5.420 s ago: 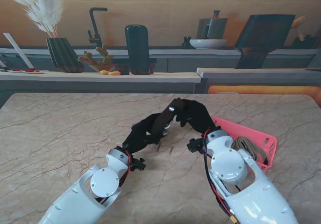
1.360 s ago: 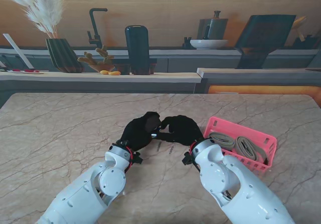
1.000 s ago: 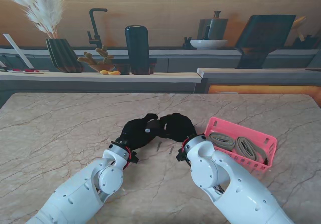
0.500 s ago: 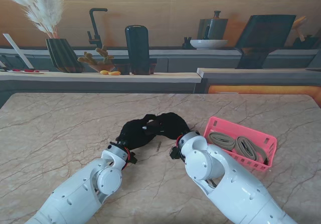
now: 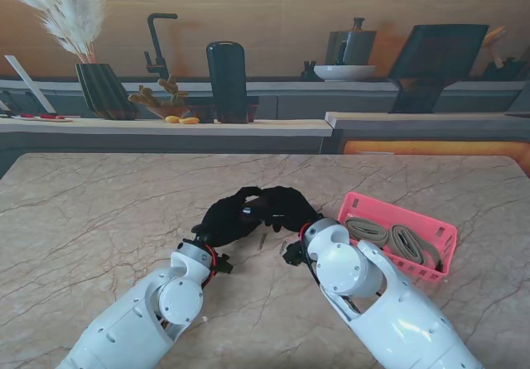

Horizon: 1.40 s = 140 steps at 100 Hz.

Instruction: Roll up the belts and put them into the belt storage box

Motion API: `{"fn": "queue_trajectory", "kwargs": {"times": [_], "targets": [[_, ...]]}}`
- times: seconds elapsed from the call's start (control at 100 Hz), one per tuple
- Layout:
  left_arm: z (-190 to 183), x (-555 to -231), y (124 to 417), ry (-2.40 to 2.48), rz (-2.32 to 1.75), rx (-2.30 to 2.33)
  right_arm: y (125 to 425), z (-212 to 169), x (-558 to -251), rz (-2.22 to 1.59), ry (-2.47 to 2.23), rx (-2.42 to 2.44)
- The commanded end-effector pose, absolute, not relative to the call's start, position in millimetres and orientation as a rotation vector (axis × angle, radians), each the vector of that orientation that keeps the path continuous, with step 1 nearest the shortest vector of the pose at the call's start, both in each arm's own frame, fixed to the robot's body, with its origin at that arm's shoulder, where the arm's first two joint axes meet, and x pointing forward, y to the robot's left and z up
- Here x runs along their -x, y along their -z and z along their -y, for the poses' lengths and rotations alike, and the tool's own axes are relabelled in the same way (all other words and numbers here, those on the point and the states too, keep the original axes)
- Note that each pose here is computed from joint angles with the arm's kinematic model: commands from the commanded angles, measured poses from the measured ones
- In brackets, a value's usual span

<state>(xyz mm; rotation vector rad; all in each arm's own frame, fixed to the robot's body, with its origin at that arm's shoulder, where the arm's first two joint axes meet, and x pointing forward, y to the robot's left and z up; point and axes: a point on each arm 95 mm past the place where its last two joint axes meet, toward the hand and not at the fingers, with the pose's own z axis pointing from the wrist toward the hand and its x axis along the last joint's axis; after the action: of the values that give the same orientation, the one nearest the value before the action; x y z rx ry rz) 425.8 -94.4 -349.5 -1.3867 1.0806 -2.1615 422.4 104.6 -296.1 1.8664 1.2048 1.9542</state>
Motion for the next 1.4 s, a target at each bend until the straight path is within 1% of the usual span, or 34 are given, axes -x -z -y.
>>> {"fn": "queue_trajectory", "kwargs": {"times": [0.0, 0.45, 0.7, 1.21, 1.39], "targets": [[97, -426, 344, 2.19, -1.077, 1.373, 300, -96, -420, -1.198, -1.935, -1.908], [87, -424, 341, 2.251, -1.071, 1.382, 280, -55, -413, -1.042, -2.004, -2.151], [92, -421, 340, 2.302, -1.083, 1.409, 274, -42, -409, -0.895, -2.066, -2.389], [106, -413, 339, 2.4, -0.983, 1.504, 276, -49, -406, -0.52, -2.223, -2.826], [110, -409, 338, 2.443, -0.932, 1.518, 283, -57, -407, -0.519, -2.186, -2.949]]}}
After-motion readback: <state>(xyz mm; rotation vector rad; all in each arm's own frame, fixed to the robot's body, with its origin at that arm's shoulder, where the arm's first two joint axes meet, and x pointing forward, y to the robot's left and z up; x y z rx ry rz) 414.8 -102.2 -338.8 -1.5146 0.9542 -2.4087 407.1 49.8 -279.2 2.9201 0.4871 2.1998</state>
